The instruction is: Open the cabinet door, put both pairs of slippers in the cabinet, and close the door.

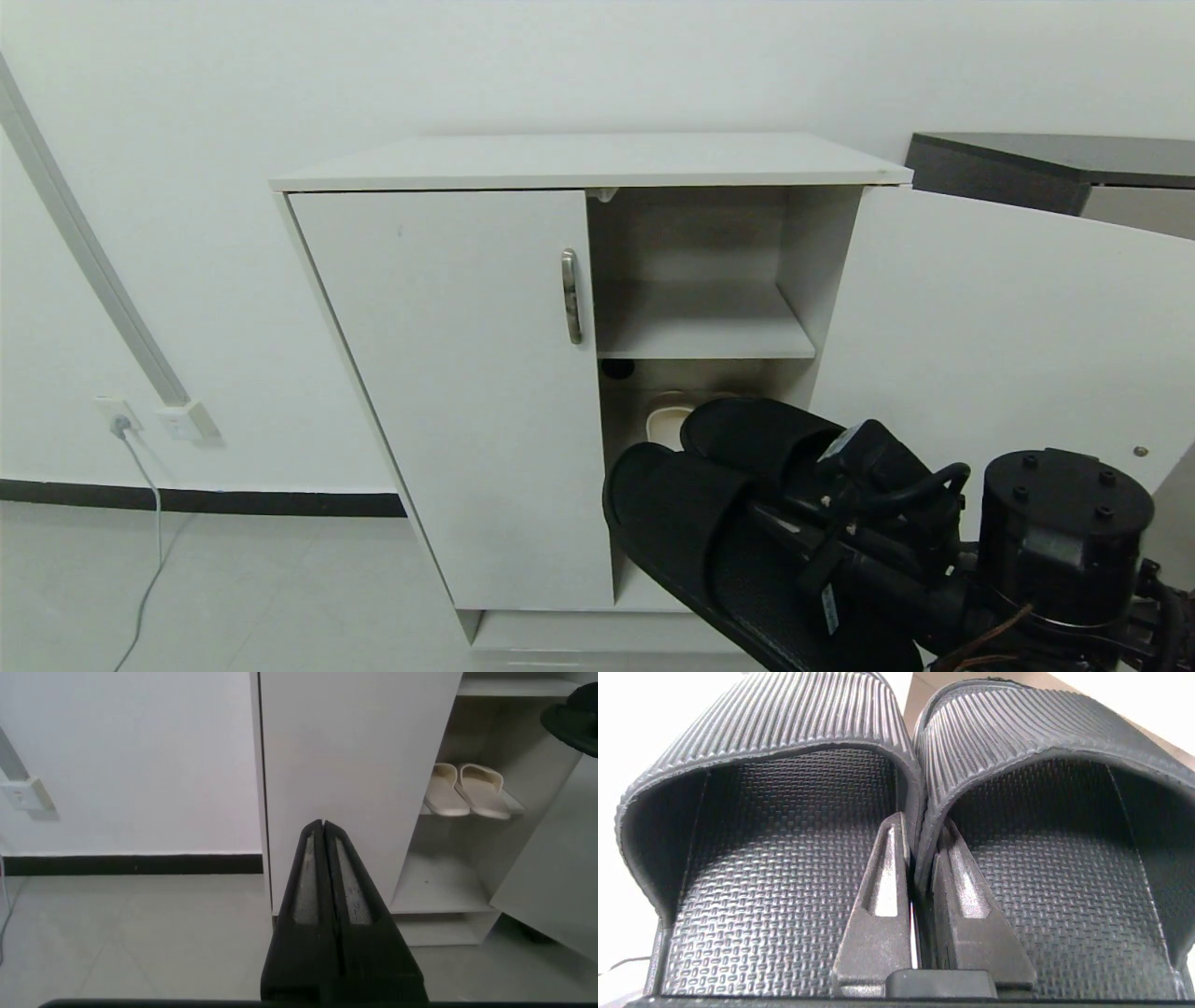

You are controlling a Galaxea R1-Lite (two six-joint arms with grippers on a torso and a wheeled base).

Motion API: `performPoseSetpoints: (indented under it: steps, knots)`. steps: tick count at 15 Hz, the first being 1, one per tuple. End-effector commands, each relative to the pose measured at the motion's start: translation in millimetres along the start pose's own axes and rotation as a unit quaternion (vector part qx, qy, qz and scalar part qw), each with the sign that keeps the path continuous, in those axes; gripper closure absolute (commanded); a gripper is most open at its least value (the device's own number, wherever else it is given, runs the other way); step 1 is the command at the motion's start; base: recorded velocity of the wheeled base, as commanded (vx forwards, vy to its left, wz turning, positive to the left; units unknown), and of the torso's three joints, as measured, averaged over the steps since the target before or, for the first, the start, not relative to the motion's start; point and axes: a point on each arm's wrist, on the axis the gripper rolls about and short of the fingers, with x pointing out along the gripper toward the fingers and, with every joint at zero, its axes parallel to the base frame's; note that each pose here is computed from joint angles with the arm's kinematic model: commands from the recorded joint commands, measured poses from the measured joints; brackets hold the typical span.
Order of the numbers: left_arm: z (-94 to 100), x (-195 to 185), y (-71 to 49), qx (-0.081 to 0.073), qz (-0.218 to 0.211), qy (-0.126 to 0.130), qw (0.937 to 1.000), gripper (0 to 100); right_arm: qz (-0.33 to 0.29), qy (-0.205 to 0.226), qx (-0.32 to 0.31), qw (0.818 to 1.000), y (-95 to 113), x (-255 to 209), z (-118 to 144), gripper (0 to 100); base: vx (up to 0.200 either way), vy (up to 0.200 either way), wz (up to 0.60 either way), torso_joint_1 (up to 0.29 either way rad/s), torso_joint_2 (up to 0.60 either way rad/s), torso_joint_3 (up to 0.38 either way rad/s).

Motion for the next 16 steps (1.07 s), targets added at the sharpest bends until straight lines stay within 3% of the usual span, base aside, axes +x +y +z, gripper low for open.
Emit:
performPoseSetpoints:
  steps: [1,13,16]
  knots:
    - [0.0,0.1,0.0,0.001,0.000,0.001,1.0000,100,0.000,-0.002,0.000,1.000,0.0,0.3,0.9,100,0.000,0.000,0.00,0.000,0.00,0.000]
    - [0.0,0.1,0.0,0.001,0.000,0.001,1.0000,100,0.026,-0.002,-0.001,1.000,5.5,5.5,0.2,100,0.000,0.000,-0.05,-0.003,0.03,0.027]
    - [0.0,0.1,0.0,0.002,0.000,0.001,1.0000,100,0.026,-0.002,-0.001,1.000,10.7,24.4,2.3,100,0.000,0.000,0.00,0.000,0.00,0.000]
